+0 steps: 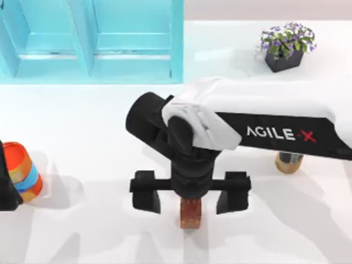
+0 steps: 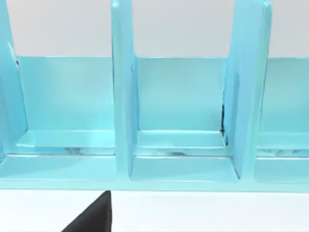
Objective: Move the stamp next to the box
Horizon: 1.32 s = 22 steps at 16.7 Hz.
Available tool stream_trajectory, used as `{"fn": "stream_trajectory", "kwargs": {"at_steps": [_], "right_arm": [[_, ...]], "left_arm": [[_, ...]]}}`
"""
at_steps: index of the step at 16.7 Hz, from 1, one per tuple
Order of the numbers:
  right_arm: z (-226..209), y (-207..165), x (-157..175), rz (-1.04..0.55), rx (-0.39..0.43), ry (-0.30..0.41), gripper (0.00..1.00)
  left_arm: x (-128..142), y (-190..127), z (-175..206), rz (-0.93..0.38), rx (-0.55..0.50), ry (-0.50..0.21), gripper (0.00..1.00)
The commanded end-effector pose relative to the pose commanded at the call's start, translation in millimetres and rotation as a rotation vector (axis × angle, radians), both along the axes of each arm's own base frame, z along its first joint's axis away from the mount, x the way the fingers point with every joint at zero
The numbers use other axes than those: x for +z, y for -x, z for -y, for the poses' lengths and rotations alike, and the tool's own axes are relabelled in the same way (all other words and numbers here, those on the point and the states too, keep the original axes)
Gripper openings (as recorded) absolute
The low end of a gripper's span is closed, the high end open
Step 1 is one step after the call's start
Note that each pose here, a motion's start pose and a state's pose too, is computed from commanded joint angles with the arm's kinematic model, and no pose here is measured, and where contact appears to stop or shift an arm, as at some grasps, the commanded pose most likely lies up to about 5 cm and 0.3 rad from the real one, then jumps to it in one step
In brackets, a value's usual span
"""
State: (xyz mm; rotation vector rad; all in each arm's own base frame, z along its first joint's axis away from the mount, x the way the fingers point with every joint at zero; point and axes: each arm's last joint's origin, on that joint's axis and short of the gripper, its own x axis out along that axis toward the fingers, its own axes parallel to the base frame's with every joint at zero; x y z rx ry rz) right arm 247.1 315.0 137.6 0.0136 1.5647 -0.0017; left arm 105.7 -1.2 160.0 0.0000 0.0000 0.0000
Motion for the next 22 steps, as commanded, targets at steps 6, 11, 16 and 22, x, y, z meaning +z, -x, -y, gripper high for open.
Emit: {"fn": "stream_trajectory", "kwargs": {"at_steps": [6, 11, 16, 22], "right_arm": [[2.2, 2.2, -15.9, -0.006, 0.0, 0.008, 1.0], [2.2, 2.2, -15.9, -0.006, 0.0, 0.008, 0.62], [2.2, 2.2, -15.9, -0.006, 0.0, 0.008, 0.25], [2.2, 2.2, -15.9, -0.006, 0.0, 0.008, 0.0]], "left_arm": [[0.0, 0.0, 0.0, 0.0, 0.0, 0.0, 1.0], [0.0, 0.0, 0.0, 0.0, 0.0, 0.0, 1.0], [0.0, 0.0, 0.0, 0.0, 0.0, 0.0, 1.0], [0.0, 0.0, 0.0, 0.0, 0.0, 0.0, 1.0]]}}
